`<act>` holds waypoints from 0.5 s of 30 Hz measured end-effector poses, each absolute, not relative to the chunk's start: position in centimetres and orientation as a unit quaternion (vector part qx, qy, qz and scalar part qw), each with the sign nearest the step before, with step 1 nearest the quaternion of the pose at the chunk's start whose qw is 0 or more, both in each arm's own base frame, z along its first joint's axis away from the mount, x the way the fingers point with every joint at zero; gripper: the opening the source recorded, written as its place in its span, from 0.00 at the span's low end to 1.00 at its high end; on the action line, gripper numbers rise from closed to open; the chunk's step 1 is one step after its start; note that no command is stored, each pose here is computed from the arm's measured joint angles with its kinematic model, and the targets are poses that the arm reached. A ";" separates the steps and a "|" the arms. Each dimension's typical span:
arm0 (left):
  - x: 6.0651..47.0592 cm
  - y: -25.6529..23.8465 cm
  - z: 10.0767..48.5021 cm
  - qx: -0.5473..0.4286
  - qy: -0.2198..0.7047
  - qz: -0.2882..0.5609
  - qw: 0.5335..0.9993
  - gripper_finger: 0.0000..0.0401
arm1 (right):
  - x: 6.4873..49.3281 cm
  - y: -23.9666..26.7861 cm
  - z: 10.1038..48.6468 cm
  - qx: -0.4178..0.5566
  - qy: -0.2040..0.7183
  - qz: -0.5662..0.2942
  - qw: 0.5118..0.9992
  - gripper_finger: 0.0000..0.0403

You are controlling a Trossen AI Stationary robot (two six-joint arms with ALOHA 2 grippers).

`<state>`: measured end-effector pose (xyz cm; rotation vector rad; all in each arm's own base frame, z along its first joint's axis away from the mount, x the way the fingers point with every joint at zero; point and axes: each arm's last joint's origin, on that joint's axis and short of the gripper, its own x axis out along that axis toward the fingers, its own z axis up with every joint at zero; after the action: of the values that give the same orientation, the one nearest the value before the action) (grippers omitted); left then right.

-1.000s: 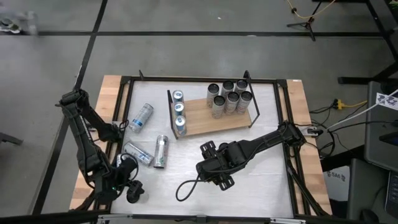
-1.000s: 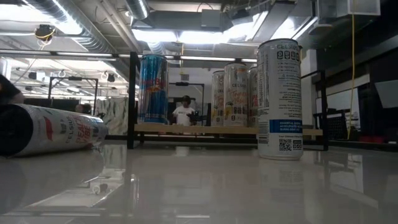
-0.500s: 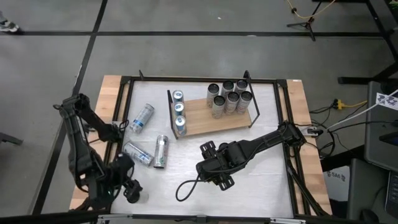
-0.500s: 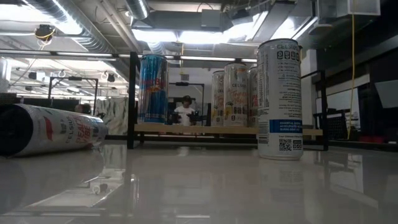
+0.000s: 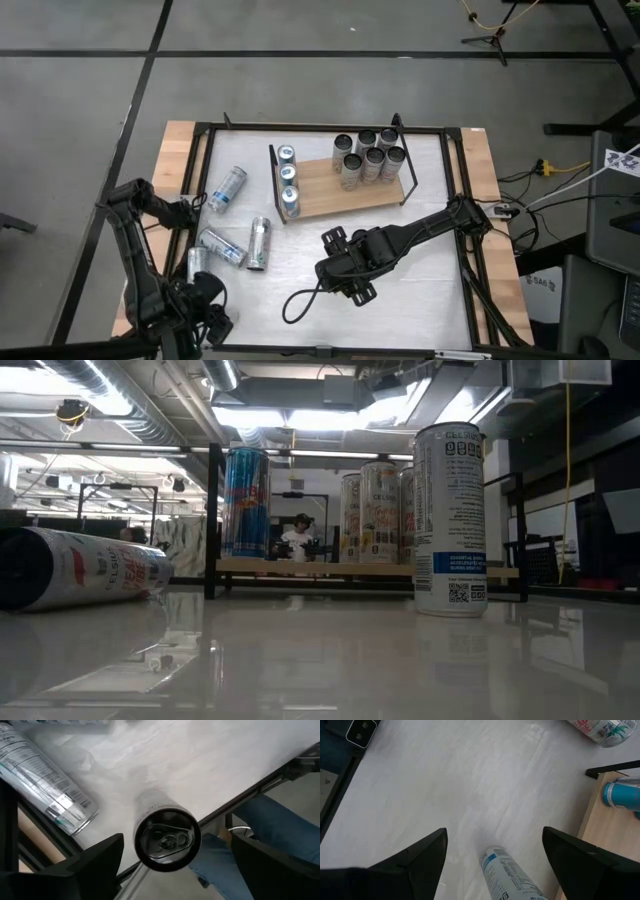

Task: Place canned beverage on shelf
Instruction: Put the white-yellow soda can on the shelf aligned with the other white-yellow soda can

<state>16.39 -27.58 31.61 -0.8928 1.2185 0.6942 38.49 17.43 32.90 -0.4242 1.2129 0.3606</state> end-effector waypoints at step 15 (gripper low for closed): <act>16.3 -28.0 30.4 -0.399 0.541 0.303 0.675 0.90 | 38.5 17.5 32.9 -0.196 0.561 0.168 0.786 0.80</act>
<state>16.34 -28.03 30.41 -0.8982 1.2164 0.6814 38.50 17.46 32.90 -0.4236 1.2101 0.3612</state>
